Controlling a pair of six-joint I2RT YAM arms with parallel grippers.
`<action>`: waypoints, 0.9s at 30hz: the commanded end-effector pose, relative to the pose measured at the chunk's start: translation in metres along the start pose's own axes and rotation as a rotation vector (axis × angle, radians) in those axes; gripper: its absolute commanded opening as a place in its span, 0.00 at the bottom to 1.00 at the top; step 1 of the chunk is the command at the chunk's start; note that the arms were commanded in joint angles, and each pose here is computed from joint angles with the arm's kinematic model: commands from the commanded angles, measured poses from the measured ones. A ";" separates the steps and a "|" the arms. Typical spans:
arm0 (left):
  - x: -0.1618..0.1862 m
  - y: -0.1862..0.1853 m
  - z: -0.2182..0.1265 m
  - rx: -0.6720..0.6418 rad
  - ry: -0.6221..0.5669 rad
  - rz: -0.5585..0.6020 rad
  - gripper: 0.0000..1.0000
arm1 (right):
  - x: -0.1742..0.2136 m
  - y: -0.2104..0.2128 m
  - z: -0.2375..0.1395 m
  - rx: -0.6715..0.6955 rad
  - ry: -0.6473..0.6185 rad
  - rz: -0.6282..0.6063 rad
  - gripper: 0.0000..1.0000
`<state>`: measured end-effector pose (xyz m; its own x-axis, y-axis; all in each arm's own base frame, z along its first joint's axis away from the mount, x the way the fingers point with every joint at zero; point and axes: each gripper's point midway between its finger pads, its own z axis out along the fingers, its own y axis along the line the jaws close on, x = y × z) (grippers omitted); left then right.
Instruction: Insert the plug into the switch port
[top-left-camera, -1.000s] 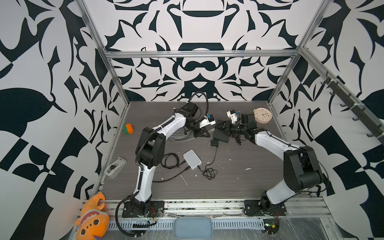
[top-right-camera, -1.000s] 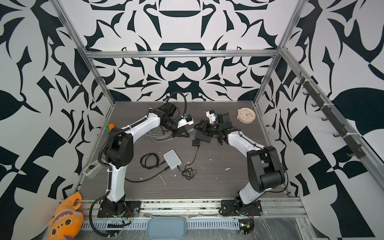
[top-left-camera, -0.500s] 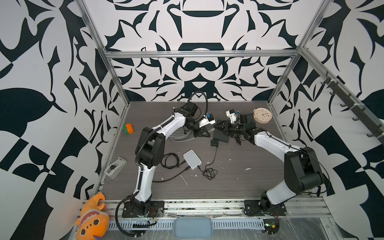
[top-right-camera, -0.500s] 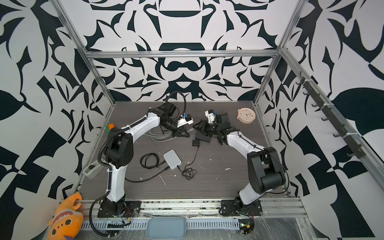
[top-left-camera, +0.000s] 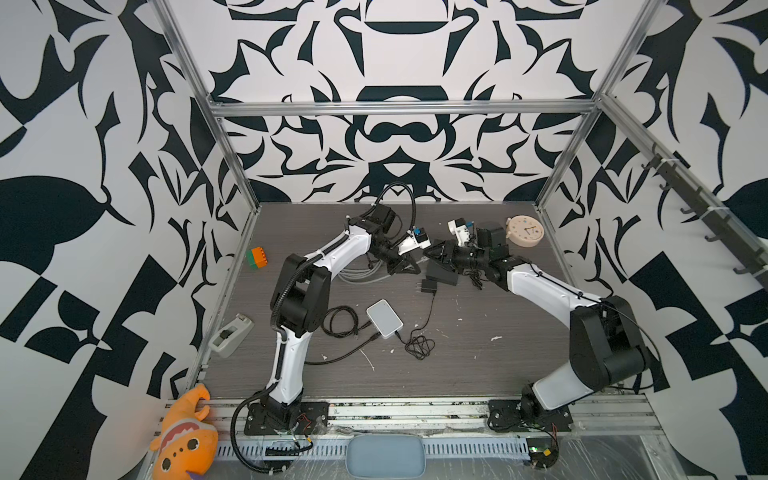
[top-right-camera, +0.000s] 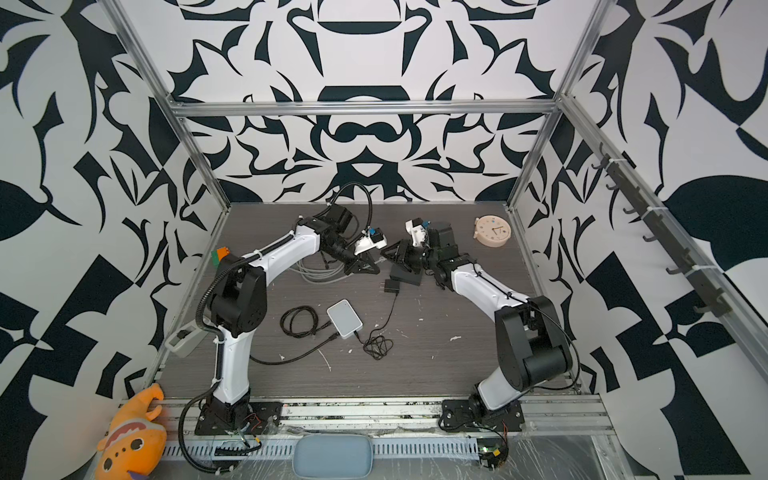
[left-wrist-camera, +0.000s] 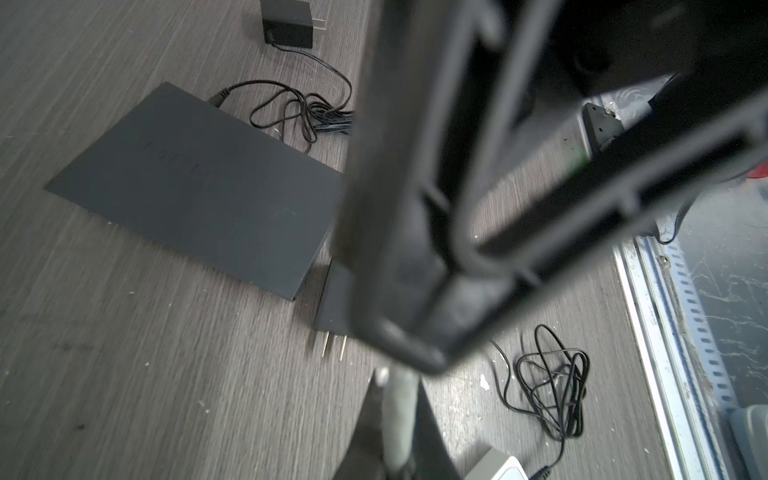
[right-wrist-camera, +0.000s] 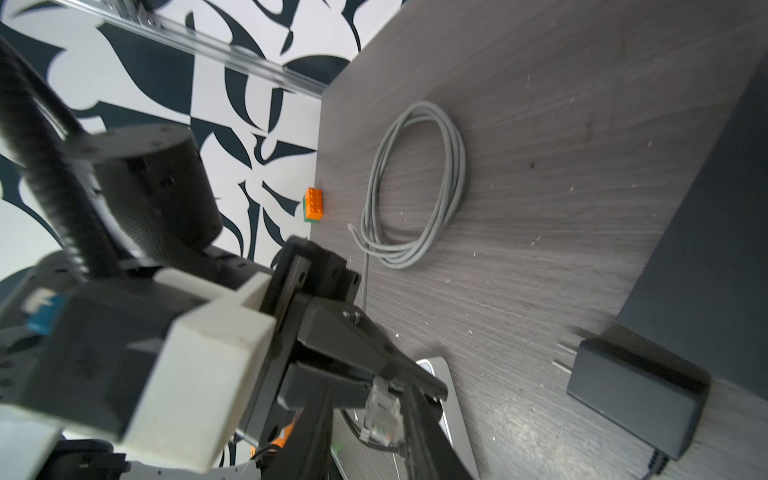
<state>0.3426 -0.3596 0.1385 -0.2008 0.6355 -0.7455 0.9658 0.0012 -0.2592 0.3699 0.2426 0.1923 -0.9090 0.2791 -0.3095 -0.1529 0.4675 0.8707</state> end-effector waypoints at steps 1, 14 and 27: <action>0.000 -0.005 -0.004 0.005 -0.001 0.002 0.00 | -0.004 0.019 -0.002 -0.032 -0.007 -0.064 0.32; 0.005 0.001 -0.003 -0.083 0.054 0.040 0.00 | -0.004 0.010 0.006 -0.017 0.002 -0.021 0.24; 0.005 0.004 -0.003 -0.106 0.051 0.047 0.00 | 0.000 0.007 0.009 -0.002 0.023 -0.033 0.07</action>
<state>0.3499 -0.3554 0.1238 -0.1742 0.6808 -0.7115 0.9808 0.0557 -0.1869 0.3700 0.2435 0.1680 -0.9250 0.2729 -0.2645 -0.0962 0.5054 0.8575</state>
